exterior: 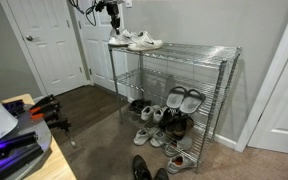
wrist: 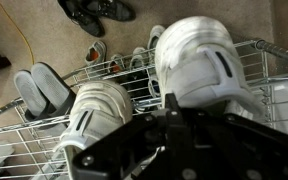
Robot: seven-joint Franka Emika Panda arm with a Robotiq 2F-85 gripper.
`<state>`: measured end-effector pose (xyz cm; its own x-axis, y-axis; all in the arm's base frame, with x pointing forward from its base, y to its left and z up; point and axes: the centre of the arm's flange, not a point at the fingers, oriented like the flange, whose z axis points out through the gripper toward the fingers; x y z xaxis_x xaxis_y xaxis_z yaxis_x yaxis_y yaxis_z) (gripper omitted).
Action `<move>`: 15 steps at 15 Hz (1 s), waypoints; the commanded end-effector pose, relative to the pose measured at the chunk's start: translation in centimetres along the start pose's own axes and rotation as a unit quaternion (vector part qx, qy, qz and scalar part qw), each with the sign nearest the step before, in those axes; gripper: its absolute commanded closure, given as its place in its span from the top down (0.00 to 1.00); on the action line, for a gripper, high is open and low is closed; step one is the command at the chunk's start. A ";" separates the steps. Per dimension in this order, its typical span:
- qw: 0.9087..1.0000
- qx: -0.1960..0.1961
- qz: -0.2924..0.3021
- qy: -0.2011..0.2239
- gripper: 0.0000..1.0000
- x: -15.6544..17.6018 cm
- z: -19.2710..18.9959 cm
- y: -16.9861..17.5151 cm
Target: Correctly position the sneakers
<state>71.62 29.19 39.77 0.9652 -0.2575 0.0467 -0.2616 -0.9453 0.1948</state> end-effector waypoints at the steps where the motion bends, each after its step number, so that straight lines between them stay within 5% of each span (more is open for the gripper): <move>1: 1.000 -0.005 -0.016 0.004 0.03 0.3 -0.8 0.9; 9: 0.992 0.028 0.085 0.084 0.03 4.0 1.3 0.3; 15: 0.985 0.014 0.136 0.106 0.03 4.8 3.5 0.4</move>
<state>75.31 26.72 36.63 0.8727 -0.4239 0.2422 -0.4638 -0.8748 0.1400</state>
